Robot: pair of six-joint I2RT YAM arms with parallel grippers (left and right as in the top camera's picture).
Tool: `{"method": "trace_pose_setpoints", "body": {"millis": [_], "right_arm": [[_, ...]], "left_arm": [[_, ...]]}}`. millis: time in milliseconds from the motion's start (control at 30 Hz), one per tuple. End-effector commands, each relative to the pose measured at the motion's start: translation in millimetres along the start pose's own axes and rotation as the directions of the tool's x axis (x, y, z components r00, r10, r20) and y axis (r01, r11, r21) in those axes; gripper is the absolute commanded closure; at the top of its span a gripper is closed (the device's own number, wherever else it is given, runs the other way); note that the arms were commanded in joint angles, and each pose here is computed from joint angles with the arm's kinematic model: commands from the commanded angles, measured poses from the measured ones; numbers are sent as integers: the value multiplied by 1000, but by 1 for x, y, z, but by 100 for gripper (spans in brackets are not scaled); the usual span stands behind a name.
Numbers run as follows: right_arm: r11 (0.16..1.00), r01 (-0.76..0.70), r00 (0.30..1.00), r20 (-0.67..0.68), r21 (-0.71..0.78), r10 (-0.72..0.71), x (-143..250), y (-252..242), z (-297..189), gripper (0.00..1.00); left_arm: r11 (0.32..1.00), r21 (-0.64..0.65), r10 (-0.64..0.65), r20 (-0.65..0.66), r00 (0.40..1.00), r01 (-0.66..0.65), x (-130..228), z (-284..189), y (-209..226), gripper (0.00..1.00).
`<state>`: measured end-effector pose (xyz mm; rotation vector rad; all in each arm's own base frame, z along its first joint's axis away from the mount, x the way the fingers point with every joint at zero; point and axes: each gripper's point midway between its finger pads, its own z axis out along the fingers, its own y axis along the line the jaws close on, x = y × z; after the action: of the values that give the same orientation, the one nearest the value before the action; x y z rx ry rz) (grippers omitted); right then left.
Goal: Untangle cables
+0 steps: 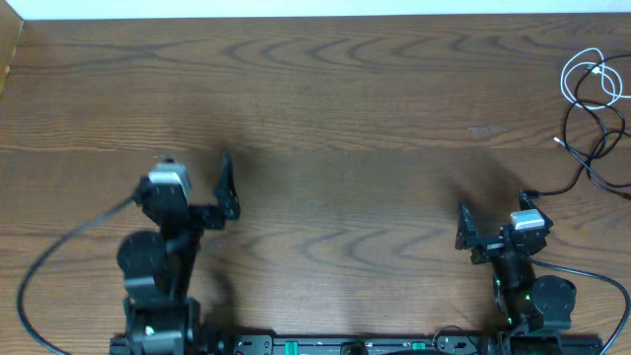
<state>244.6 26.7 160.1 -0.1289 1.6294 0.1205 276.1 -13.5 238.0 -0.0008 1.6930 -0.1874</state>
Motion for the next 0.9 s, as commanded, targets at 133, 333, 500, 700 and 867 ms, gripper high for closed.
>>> {"method": "trace_pose_setpoints", "body": {"millis": [133,333,500,700,867], "right_arm": [[1000,-9,1000,1,-11,9,0,2,0,1],[1000,-9,1000,1,-11,9,0,2,0,1],[1000,-9,1000,1,-10,9,0,2,0,1],[1000,-9,1000,1,-11,9,0,2,0,1],[1000,-9,1000,1,-11,9,0,2,0,1]], "left_arm": [[992,-88,102,59,993,-96,33,-15,16,2],[975,-99,206,83,975,-197,52,-20,13,2],[969,-102,233,89,968,-224,66,-20,15,2],[963,-99,255,53,965,-249,78,-22,16,2],[960,-90,262,-34,964,-264,99,-21,19,2]]}}
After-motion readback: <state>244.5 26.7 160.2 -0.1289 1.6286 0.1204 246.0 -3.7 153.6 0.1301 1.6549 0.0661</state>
